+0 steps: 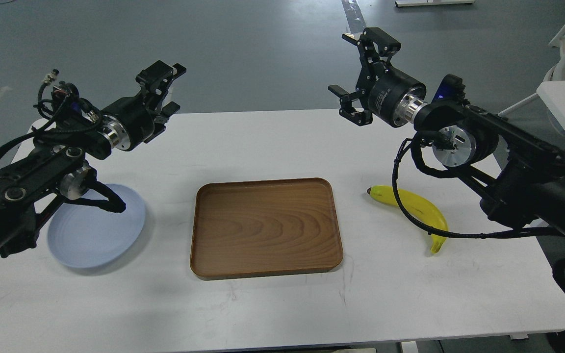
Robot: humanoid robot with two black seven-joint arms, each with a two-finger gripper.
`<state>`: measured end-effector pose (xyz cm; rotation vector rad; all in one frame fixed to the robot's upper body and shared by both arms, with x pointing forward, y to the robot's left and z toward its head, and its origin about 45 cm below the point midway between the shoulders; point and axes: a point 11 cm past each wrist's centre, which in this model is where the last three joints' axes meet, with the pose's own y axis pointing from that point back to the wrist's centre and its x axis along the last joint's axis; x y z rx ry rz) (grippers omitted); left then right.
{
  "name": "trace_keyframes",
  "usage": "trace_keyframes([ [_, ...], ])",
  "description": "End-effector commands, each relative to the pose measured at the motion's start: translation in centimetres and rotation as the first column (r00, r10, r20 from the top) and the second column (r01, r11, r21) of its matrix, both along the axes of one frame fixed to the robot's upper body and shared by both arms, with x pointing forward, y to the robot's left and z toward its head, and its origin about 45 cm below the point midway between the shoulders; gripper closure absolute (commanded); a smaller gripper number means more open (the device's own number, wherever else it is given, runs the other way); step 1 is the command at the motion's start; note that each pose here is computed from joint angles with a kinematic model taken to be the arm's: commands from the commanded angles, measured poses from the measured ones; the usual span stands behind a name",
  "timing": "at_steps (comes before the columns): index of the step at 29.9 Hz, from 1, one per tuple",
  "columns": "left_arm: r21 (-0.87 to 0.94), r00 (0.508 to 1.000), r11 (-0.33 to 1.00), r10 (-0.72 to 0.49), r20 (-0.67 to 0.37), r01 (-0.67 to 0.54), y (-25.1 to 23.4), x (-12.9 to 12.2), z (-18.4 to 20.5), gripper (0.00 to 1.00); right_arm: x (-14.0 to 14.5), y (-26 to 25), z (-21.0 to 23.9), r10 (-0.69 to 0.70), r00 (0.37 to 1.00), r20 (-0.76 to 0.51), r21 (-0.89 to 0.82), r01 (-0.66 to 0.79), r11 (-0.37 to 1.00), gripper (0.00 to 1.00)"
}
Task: Place banana on plate with both arms
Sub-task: 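Lower the left gripper to the edge of the light blue plate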
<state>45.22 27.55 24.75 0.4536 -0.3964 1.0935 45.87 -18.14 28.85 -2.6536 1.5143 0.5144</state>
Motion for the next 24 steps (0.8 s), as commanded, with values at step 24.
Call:
trace_keyframes([
  [24,0.744,0.991,0.659,-0.131,-0.033,0.112,17.7,-13.5,-9.3,0.09,3.1,4.4,10.5,0.038,0.98,0.194,0.025,-0.043,0.999,0.0],
])
